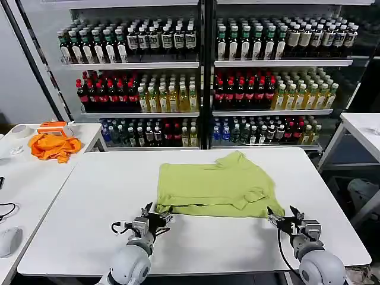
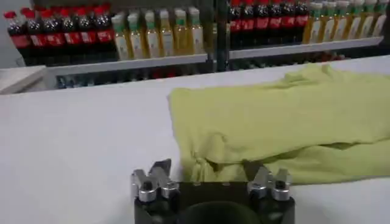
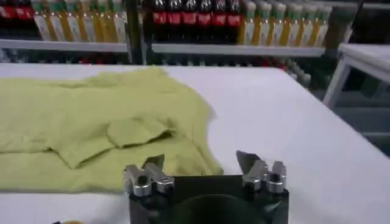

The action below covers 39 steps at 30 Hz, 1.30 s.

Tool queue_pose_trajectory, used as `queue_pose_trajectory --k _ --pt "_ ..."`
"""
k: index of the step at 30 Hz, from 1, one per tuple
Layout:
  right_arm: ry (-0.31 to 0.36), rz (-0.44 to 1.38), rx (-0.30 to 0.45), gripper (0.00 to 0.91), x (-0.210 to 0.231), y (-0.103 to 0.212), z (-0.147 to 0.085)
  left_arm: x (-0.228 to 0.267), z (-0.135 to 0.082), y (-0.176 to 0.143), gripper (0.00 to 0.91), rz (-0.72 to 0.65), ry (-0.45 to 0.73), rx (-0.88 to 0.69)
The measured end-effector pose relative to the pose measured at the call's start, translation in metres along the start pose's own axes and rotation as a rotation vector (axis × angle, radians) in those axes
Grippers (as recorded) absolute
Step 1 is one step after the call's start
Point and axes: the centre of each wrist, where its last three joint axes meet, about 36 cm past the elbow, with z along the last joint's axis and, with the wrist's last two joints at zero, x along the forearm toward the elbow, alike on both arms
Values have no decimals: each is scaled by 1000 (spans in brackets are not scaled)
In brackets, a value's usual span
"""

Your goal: Fold and organize the clothes.

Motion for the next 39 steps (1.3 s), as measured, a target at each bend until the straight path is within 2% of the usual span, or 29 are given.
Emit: queue_pose_trajectory --k 17,28,39 --pt "23 -10 -37 0 -1 -4 2 4 8 3 50 43 12 18" --pt "19 -13 -22 0 18 -2 2 19 11 5 40 88 6 35" --pt "31 -44 35 0 62 13 10 57 15 15 30 92 8 30"
